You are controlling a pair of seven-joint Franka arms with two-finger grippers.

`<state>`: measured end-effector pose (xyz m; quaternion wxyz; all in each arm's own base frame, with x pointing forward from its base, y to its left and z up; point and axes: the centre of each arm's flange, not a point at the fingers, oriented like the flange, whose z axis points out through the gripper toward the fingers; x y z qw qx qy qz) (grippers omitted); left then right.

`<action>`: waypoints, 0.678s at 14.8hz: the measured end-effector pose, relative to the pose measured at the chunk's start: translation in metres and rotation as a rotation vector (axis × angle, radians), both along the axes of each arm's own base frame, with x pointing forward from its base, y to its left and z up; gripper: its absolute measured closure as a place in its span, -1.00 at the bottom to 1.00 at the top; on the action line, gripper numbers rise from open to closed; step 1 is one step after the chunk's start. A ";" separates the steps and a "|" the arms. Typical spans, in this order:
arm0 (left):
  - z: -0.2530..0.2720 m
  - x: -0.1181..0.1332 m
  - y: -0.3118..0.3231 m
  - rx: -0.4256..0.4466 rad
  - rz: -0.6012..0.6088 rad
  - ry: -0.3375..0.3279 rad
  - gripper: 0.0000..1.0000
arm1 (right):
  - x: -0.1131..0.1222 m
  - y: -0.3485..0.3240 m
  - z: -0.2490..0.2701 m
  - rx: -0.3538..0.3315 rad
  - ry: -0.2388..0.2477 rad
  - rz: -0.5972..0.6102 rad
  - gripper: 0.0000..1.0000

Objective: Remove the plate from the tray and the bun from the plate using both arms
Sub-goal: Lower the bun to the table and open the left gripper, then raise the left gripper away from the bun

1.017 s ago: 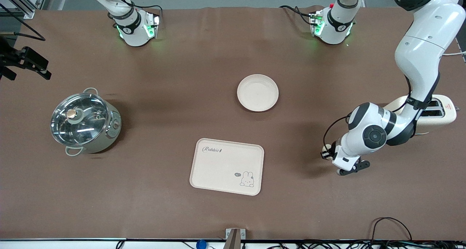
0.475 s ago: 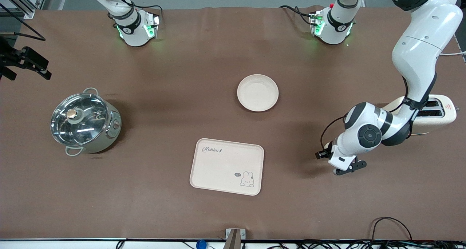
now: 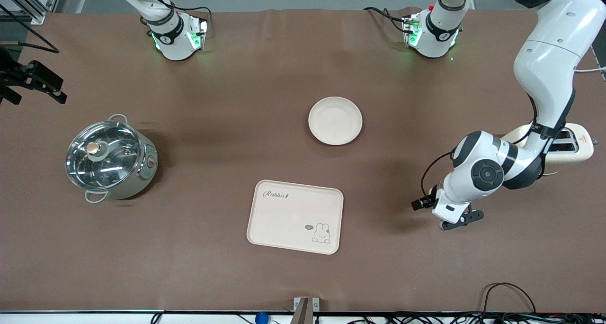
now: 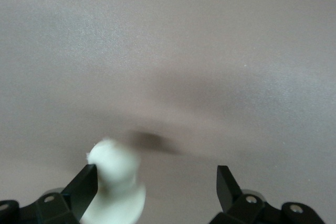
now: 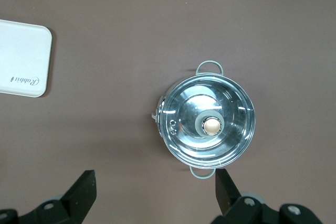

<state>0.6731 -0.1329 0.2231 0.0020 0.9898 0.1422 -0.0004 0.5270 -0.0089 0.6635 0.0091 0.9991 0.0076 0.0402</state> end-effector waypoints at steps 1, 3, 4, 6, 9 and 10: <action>0.001 0.000 -0.002 -0.001 -0.003 0.000 -1.00 | 0.000 0.000 0.000 0.000 0.000 0.000 -1.00; 0.001 -0.001 -0.006 -0.001 -0.007 0.002 -1.00 | 0.000 0.000 0.000 0.000 0.000 0.000 -1.00; 0.001 -0.002 -0.007 0.000 -0.009 0.005 -1.00 | 0.000 0.000 0.000 0.000 0.000 0.000 -1.00; 0.009 0.000 -0.007 0.009 -0.007 0.015 -1.00 | 0.000 0.000 0.000 0.000 0.000 0.000 -1.00; 0.048 0.015 -0.004 0.034 0.003 0.025 -1.00 | 0.000 0.000 0.000 0.000 0.000 0.000 -1.00; 0.066 0.019 -0.004 0.034 0.002 0.019 -1.00 | 0.000 0.000 0.000 0.000 0.000 0.000 -1.00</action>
